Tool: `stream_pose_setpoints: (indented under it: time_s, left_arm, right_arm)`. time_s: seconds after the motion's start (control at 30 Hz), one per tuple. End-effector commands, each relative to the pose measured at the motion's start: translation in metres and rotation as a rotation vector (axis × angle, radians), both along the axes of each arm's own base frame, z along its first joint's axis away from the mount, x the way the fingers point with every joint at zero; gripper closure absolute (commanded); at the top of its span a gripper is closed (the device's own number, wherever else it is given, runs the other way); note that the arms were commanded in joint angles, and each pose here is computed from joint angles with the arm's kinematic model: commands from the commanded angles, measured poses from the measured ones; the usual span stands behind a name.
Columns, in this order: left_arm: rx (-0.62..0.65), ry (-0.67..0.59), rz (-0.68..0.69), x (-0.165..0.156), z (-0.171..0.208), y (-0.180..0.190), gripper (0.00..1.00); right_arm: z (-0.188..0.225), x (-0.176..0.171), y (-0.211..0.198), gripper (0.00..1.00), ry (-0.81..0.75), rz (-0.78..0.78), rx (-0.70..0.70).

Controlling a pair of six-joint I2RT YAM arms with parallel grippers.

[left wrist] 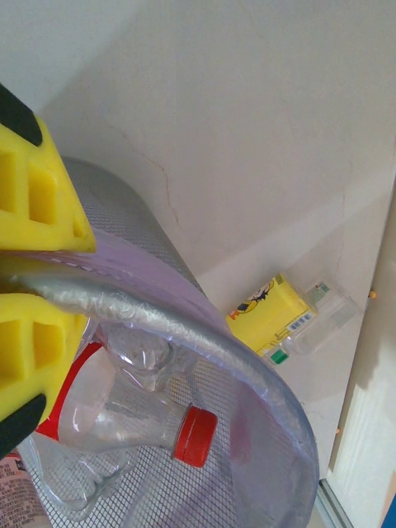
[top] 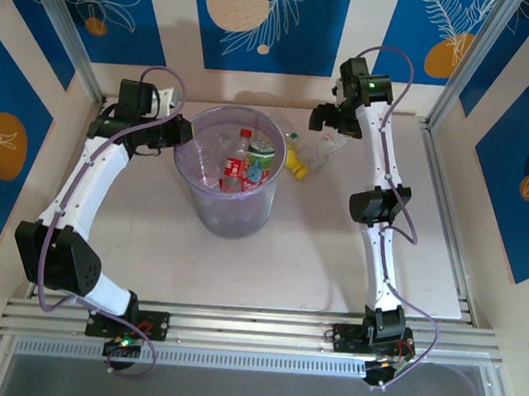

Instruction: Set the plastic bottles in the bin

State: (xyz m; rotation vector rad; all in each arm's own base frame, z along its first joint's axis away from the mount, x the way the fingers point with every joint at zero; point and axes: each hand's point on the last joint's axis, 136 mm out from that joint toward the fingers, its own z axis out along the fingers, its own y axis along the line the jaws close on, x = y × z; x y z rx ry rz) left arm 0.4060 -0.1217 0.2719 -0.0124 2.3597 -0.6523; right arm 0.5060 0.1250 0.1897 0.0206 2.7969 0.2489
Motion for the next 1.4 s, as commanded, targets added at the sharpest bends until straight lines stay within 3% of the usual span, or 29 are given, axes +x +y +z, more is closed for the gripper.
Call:
stream_pose_setpoints:
  time_s: [0.0, 0.6, 1.37]
  left_arm:
    - [0.026, 0.116, -0.016, -0.010, -0.031, -0.007, 1.00]
    - [0.030, 0.115, -0.018, -0.011, -0.033, -0.007, 1.00]
    - [0.027, 0.111, -0.018, -0.009, -0.033, -0.007, 1.00]
  right_arm:
    - [-0.005, -0.004, -0.007, 0.09, 0.027, -0.063, -0.010]
    - [-0.082, 0.024, -0.022, 0.07, 0.131, -0.273, 0.024]
    - [-0.149, 0.033, -0.020, 0.07, 0.225, -0.333, 0.055]
